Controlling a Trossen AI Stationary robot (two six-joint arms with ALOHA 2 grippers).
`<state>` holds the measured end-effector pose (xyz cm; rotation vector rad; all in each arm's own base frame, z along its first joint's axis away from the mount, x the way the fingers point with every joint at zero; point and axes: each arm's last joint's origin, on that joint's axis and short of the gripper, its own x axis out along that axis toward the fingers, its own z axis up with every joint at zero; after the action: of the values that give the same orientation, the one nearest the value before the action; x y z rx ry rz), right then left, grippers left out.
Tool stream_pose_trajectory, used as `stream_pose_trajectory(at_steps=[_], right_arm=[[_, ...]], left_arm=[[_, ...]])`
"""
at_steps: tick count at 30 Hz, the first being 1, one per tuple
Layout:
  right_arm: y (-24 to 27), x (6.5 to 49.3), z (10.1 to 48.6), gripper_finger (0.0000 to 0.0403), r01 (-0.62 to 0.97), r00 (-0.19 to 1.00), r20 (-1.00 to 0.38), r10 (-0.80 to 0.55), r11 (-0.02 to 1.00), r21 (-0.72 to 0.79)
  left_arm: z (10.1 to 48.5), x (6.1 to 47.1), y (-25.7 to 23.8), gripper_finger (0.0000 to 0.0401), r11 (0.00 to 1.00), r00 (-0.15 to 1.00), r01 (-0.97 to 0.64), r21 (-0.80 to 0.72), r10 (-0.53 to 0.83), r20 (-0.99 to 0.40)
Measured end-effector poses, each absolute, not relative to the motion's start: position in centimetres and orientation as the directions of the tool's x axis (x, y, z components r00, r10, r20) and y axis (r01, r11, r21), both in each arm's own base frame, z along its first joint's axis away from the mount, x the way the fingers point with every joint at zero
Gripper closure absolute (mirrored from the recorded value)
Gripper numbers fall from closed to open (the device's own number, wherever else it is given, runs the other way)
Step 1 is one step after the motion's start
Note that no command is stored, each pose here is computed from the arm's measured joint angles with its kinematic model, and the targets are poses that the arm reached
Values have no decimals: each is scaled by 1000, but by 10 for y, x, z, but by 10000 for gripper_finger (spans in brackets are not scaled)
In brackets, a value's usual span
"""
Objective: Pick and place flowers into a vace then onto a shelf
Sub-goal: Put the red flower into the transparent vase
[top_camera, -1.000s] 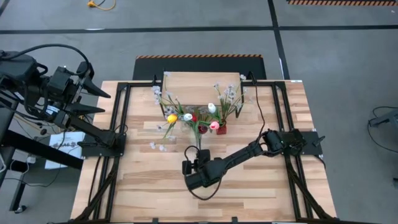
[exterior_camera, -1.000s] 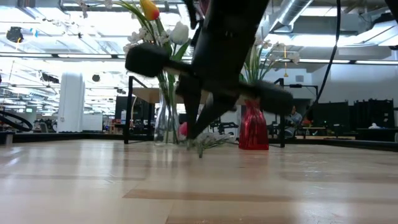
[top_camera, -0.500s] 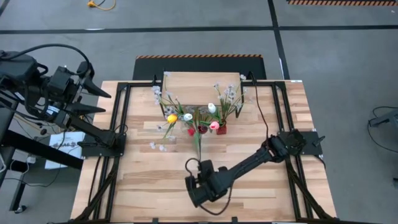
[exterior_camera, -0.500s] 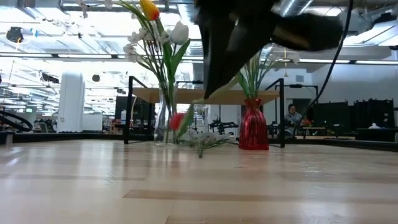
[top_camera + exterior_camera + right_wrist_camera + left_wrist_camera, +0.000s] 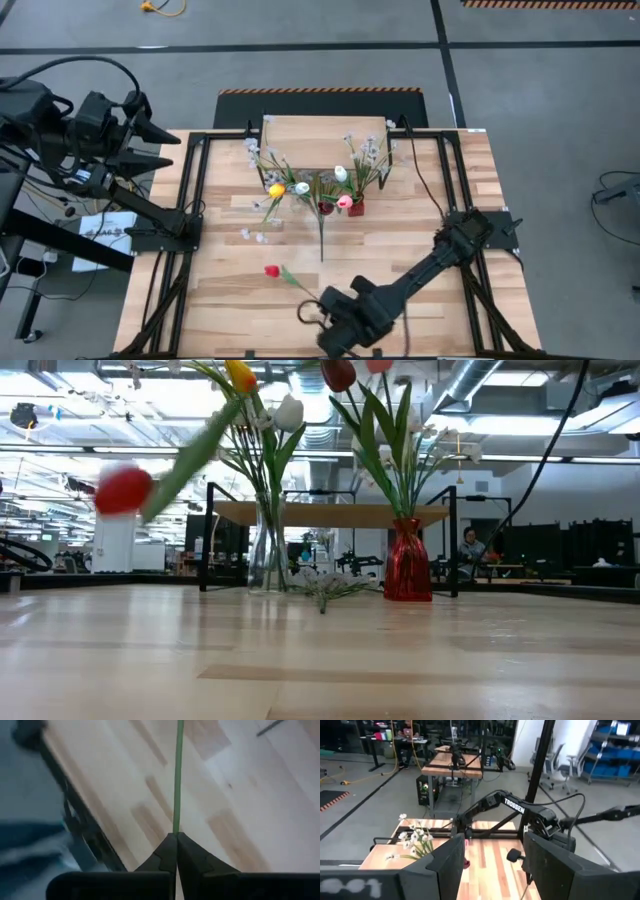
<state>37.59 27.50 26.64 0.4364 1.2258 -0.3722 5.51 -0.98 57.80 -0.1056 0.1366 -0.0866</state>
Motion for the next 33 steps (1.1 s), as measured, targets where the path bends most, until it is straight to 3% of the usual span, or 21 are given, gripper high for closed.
stream_pose_trajectory(at_steps=[5, 7, 16, 23, 27, 33], right_arm=[[272, 340, 293, 403, 269, 211, -973, -93, 963, -34], [268, 333, 308, 403, 226, 232, -970, -77, 974, -24], [259, 305, 386, 403, 160, 585, -811, 15, 978, 133], [256, 285, 430, 403, 102, 791, -611, 1, 986, 133], [247, 278, 431, 403, 113, 750, -661, 3, 985, 132], [235, 274, 403, 400, 274, 440, -898, 20, 949, 155]], left_arm=[[578, 69, -13, 208, 992, 984, 78, -96, -92, -152], [577, 74, -15, 208, 992, 981, 85, -96, -100, -165], [572, 101, -29, 208, 947, 920, 302, -109, -320, -228], [572, 102, -29, 208, 953, 924, 285, -105, -302, -233], [572, 102, -29, 208, 957, 928, 272, -101, -289, -233], [571, 102, -28, 208, 957, 927, 272, -101, -289, -239]])
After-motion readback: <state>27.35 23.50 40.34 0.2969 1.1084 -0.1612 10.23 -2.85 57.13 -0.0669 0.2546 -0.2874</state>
